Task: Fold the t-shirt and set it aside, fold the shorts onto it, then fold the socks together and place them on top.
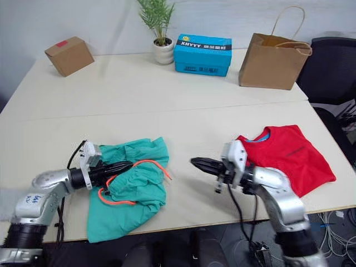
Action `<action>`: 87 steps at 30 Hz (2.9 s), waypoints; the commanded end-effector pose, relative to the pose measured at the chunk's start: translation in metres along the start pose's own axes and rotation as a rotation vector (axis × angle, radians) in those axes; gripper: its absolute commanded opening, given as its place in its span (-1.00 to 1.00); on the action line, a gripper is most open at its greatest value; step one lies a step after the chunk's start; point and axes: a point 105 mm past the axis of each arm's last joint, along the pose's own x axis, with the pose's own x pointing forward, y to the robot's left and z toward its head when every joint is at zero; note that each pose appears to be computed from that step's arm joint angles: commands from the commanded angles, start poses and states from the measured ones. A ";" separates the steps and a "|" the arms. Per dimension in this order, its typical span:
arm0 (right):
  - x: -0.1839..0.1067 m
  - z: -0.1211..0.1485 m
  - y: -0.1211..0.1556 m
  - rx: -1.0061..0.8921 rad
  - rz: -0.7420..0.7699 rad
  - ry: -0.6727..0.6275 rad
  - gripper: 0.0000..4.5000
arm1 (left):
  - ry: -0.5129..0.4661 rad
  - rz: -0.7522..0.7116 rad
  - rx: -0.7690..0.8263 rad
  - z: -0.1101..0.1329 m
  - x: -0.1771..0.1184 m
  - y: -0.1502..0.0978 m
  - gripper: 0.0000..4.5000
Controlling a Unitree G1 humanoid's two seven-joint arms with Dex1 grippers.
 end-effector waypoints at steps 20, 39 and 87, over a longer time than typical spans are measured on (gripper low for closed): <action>0.067 -0.076 0.048 -0.037 0.417 0.204 -0.98 | 0.033 0.040 0.072 -0.013 0.055 0.003 -1.00; 0.102 -0.047 -0.028 -0.082 0.080 0.089 -0.98 | -0.013 -0.035 0.099 0.015 -0.009 -0.027 -1.00; 0.112 -0.050 0.007 1.004 0.090 0.409 -0.04 | -0.132 -0.031 0.190 0.026 -0.108 -0.071 1.00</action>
